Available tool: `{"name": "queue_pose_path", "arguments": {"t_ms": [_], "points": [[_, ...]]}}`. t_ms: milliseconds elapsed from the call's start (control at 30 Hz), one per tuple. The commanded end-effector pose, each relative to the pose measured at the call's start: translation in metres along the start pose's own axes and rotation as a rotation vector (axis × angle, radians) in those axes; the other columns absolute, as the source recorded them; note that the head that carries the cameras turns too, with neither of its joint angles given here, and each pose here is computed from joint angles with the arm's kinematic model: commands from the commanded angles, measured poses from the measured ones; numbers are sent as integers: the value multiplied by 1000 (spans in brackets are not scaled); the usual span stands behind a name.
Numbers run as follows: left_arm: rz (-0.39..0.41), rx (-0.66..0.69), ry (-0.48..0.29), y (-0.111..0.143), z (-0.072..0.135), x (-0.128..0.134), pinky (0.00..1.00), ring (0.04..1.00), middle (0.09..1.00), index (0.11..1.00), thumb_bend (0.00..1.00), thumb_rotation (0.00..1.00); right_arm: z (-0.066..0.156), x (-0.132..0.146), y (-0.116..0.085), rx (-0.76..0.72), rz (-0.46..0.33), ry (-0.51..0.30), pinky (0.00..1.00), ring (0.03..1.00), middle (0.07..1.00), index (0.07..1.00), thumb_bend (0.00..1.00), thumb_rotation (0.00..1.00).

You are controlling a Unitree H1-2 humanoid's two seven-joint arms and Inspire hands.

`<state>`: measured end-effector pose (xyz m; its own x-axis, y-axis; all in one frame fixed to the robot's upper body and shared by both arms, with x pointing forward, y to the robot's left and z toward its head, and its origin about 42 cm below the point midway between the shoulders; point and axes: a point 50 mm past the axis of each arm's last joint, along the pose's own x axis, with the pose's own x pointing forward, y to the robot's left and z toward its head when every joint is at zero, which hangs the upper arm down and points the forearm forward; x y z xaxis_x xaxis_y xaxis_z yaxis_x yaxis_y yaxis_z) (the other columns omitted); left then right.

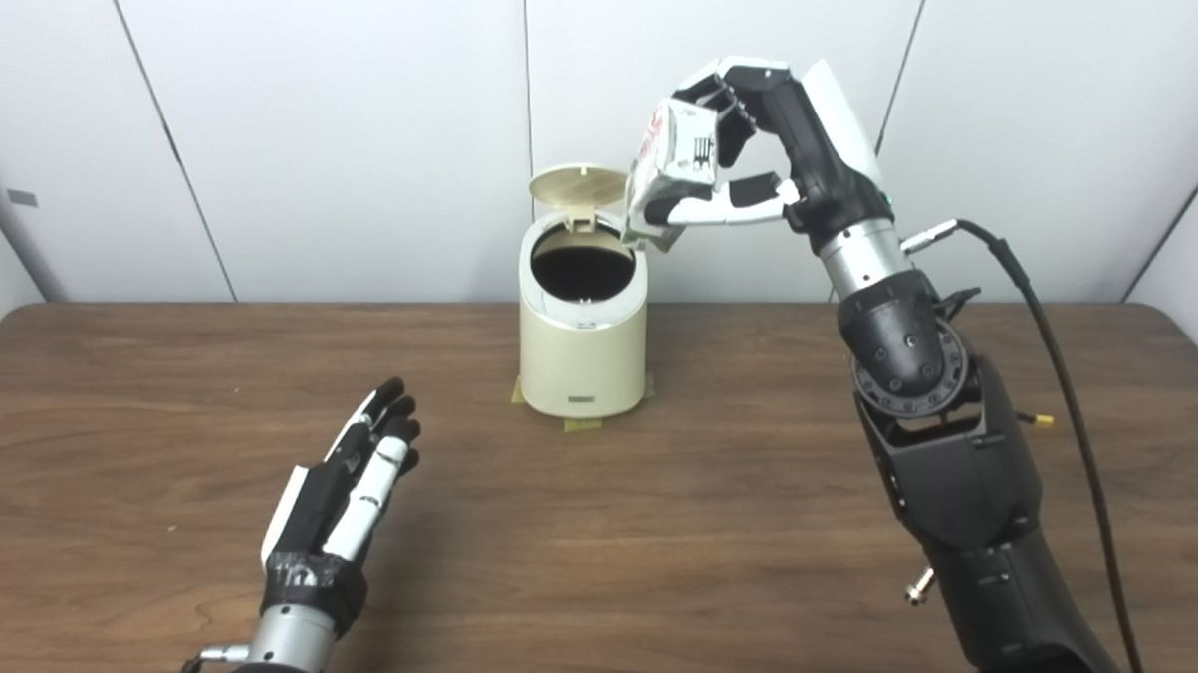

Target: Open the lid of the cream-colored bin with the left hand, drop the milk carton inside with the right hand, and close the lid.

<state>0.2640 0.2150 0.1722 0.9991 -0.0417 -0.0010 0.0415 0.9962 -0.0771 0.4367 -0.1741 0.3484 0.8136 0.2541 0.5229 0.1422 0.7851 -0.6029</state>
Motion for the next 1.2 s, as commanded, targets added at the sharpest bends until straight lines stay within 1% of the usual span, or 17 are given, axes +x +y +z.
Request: {"name": "queue_pose_path", "arguments": {"t_ms": [0,67,233,400,600,833,1000,1167], "points": [[-5,-1,-69,-6,9,5,935,939,948,949,479,611,29,25,-13,-10,-64,-136,333,383,484,539,514,0],[-1,-7,-68,-7,8,5,934,941,947,947,502,610,30,29,-5,-14,-50,-141,336,384,484,538,514,0],[3,-17,-70,-11,9,4,924,940,945,950,453,610,28,36,11,10,-20,-154,353,396,480,520,518,0],[5,-20,-74,-12,10,4,924,942,947,955,452,614,23,38,28,23,1,-136,355,403,486,507,519,0],[7,-23,-82,-12,12,4,928,940,947,952,428,597,16,43,40,32,4,-117,364,408,479,508,520,0],[4,-29,-81,-13,13,2,933,947,949,955,458,592,13,51,43,53,-21,-102,369,407,488,508,519,0],[-2,-28,-79,-13,13,0,919,938,947,949,452,586,14,55,35,43,-53,-120,366,404,482,518,518,0],[-10,-33,-72,-13,13,-1,929,945,947,950,450,573,16,55,29,21,-59,-143,368,401,482,522,518,0]]}}
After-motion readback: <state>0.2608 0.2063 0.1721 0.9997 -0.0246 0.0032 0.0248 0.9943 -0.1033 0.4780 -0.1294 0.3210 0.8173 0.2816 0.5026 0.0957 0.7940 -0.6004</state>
